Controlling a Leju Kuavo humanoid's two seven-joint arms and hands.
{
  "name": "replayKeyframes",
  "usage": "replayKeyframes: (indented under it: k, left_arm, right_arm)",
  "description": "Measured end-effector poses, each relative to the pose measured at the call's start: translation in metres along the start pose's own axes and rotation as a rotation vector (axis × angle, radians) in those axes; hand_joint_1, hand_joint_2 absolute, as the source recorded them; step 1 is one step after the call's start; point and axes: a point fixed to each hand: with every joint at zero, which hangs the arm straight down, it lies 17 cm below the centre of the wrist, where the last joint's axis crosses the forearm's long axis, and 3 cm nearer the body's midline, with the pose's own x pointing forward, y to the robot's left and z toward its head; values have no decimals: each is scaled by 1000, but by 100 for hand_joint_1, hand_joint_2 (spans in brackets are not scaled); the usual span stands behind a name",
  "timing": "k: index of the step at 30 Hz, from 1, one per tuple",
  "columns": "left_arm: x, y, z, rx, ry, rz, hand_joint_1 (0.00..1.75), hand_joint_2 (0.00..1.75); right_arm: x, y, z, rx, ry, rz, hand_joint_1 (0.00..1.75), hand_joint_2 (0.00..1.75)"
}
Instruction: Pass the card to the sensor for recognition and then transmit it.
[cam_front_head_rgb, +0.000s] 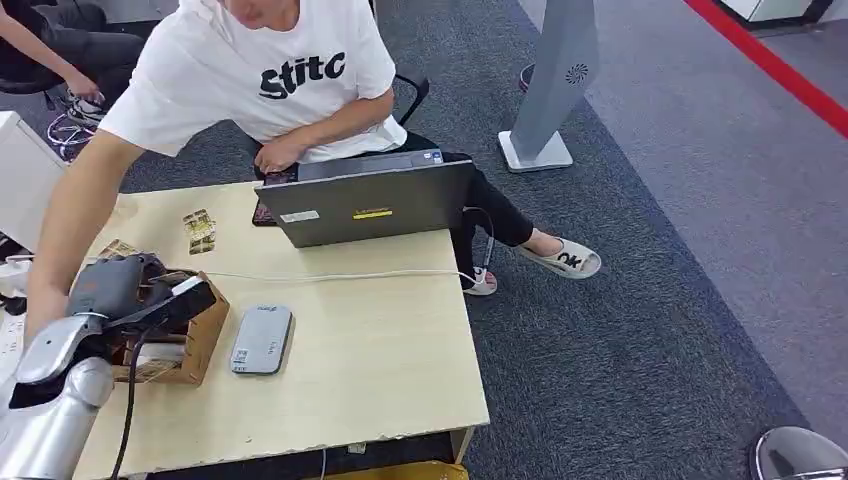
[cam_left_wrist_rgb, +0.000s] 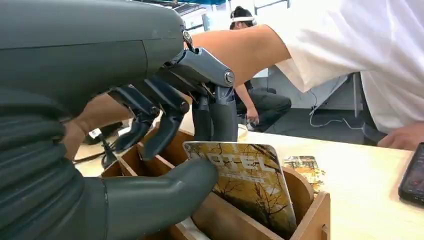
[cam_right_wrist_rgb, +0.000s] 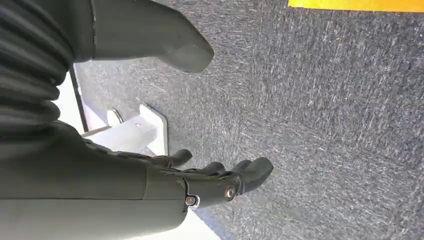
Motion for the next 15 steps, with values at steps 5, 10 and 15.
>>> replayKeyframes:
  k: [5, 10, 15]
  left_arm:
    - [1, 1, 0, 6, -1, -5, 175, 175]
    - [0, 4, -1, 24, -1, -32, 175, 175]
    - [0, 5, -1, 30, -1, -40, 175, 175]
  right_arm:
    - [0, 0, 0, -1, -1, 3, 0, 175]
    - [1, -1, 0, -4, -6, 12, 0, 175]
    - [2, -1, 0, -6, -11, 22, 0, 175]
